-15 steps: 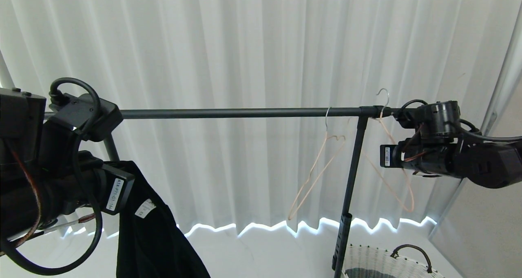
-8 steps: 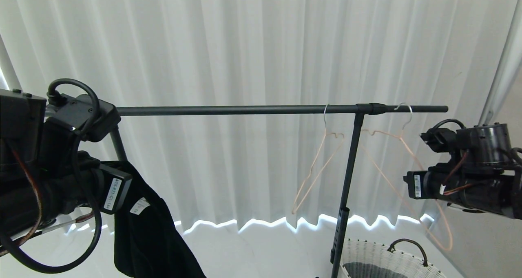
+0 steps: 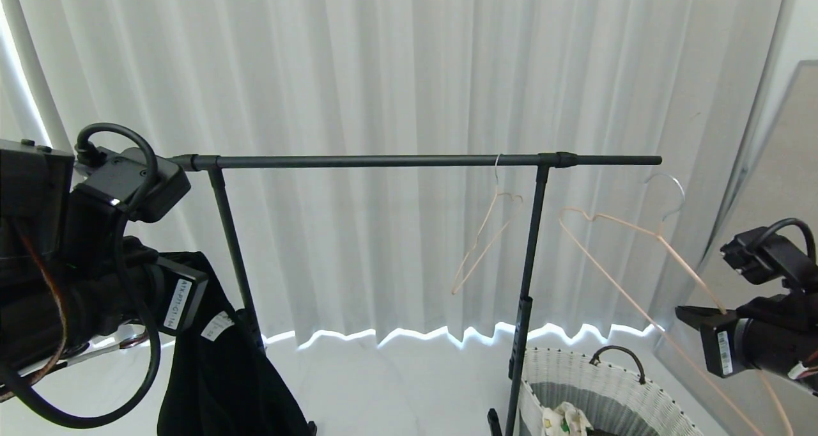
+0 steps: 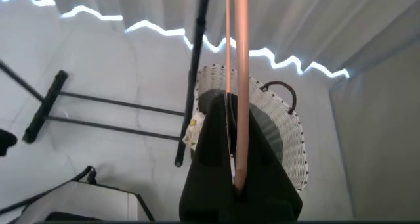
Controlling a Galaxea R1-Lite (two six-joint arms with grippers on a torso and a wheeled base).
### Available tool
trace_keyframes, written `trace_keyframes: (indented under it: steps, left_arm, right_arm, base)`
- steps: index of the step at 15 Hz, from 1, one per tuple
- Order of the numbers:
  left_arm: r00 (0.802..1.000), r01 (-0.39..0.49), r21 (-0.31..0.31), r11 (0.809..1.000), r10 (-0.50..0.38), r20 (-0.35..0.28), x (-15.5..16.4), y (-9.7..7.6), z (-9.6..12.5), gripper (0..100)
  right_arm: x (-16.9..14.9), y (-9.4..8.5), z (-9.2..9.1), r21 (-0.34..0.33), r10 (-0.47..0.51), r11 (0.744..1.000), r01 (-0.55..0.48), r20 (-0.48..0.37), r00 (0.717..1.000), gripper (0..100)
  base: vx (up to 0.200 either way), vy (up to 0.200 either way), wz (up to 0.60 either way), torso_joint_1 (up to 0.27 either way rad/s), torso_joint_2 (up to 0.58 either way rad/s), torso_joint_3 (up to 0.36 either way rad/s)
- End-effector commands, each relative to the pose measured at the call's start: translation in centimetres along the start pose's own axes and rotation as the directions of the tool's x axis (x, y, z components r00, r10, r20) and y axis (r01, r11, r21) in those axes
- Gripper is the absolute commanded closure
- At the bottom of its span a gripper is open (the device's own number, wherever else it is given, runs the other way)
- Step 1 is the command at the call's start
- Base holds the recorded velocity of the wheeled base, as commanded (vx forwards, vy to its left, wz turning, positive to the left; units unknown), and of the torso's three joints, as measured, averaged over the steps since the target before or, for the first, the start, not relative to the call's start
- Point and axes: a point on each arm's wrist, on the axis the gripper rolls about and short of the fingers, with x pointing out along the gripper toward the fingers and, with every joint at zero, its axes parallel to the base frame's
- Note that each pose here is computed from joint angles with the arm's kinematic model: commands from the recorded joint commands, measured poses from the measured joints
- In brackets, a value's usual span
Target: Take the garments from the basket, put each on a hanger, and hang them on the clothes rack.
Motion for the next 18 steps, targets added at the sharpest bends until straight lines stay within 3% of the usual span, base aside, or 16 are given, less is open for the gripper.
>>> trace_keyframes:
  steps: [1, 4, 6, 9, 11, 12, 13, 15, 17, 18]
  left_arm:
    - [1.0, 0.002, 0.003, 1.0, -0.002, -0.002, 0.0, -0.1, 0.0, 100]
    - [1.0, 0.001, -0.003, 1.0, -0.001, 0.017, -0.1, 0.1, 0.4, 100]
    - [0.999, 0.015, -0.001, 1.0, -0.014, 0.031, -0.3, -0.2, 0.6, 100]
    - [0.997, 0.05, 0.006, 0.999, -0.05, 0.065, 0.3, -1.3, 1.7, 100]
    - [0.994, 0.074, -0.057, 0.996, -0.069, 0.082, 2.1, -2.7, 3.7, 100]
    - [0.993, 0.085, -0.091, 0.992, -0.077, 0.089, 2.7, -3.2, 4.6, 100]
    - [0.993, 0.09, -0.149, 0.985, -0.077, 0.086, 4.1, -4.2, 6.0, 100]
    - [0.998, 0.053, -0.171, 0.984, -0.045, 0.05, 6.2, -5.3, 6.7, 100]
    - [0.998, 0.046, -0.208, 0.977, -0.036, 0.05, 7.1, -5.9, 7.5, 100]
    - [0.997, 0.055, -0.219, 0.974, -0.043, 0.062, 7.0, -6.1, 7.9, 100]
  right_arm:
    - [-2.5, 0.4, 0.4, -0.023, 0.039, 0.999, -0.037, 0.084, 0.996, 100]
    - [-4.0, 1.5, 1.1, -0.065, 0.128, 0.991, -0.119, 0.149, 0.981, 100]
    - [-4.5, 2.7, 1.1, -0.101, 0.219, 0.973, -0.206, 0.153, 0.964, 100]
    - [-4.8, 4.7, 1.0, -0.164, 0.425, 0.9, -0.404, 0.118, 0.898, 100]
    - [-4.4, 5.9, 0.5, -0.192, 0.534, 0.835, -0.516, 0.058, 0.843, 100]
    - [-4.3, 6.5, 0.4, -0.189, 0.563, 0.816, -0.547, 0.04, 0.826, 100]
    - [-4.4, 7.6, 0.3, -0.17, 0.615, 0.778, -0.605, 0.011, 0.788, 100]
    - [-5.2, 8.9, 0.2, -0.161, 0.677, 0.726, -0.669, -0.004, 0.736, 100]
    - [-5.5, 9.6, 0.2, -0.155, 0.703, 0.701, -0.696, -0.016, 0.711, 100]
    - [-5.4, 9.8, 0.3, -0.154, 0.703, 0.7, -0.697, -0.019, 0.71, 100]
  base:
    - [-0.2, 0.0, 0.0, 0.012, 0.0, 0.002]
    - [-0.2, 0.0, 0.0, 0.006, 0.0, 0.002]
    - [0.0, 0.0, 0.0, 0.0, 0.0, 0.0]
    - [0.0, 0.0, 0.0, 0.0, 0.0, 0.0]
    - [0.0, 0.0, 0.0, 0.0, 0.0, 0.0]
    - [0.0, 0.0, 0.0, 0.0, 0.0, 0.0]
    - [0.0, 0.0, 0.0, 0.0, 0.0, 0.0]
    - [0.0, 0.0, 0.0, 0.0, 0.0, 0.0]
    - [0.0, 0.0, 0.0, 0.0, 0.0, 0.0]
    - [0.0, 0.0, 0.0, 0.0, 0.0, 0.0]
